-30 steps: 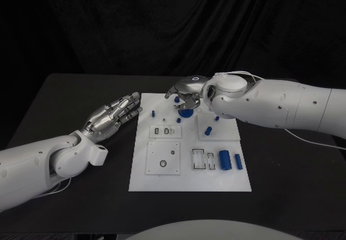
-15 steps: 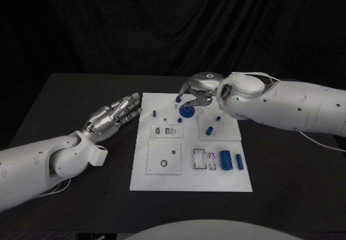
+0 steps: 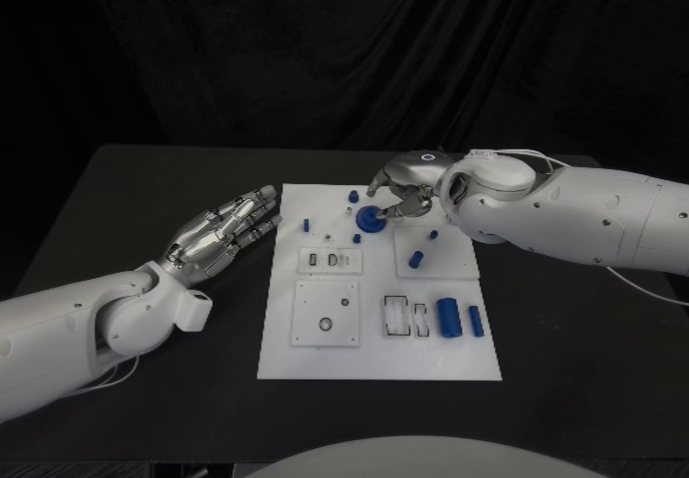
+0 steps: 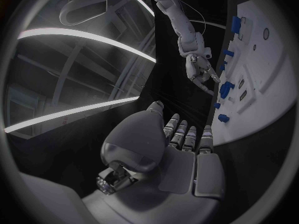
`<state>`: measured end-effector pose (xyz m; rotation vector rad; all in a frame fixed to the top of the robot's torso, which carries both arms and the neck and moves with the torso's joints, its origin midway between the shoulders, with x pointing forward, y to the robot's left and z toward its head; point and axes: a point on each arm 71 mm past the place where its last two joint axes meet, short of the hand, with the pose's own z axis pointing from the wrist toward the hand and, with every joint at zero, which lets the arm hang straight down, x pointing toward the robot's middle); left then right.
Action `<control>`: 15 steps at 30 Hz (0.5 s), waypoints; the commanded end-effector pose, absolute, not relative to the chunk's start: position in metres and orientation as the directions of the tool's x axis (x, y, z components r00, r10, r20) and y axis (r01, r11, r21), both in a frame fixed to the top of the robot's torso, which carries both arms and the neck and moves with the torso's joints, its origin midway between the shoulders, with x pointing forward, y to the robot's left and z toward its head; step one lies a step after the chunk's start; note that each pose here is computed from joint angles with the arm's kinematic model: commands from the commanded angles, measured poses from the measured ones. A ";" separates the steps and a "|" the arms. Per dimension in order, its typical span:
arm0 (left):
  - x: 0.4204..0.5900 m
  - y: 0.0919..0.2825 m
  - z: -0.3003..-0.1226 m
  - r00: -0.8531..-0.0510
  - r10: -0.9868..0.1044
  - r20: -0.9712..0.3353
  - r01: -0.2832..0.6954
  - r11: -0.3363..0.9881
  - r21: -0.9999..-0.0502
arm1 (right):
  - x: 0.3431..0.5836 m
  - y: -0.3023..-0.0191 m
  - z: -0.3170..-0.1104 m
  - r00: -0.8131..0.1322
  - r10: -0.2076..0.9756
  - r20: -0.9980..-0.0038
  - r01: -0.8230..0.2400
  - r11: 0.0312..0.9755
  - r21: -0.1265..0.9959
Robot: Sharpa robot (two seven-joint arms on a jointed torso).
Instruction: Assemble the parts on the task board
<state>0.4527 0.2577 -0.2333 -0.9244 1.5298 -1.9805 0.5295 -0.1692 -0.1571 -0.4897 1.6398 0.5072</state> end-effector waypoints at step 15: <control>0.452 0.257 -0.230 -0.671 -0.703 0.236 0.008 -0.325 -0.946 | 0.531 -0.167 -0.177 -0.172 -0.058 -0.983 -0.551 0.833 0.047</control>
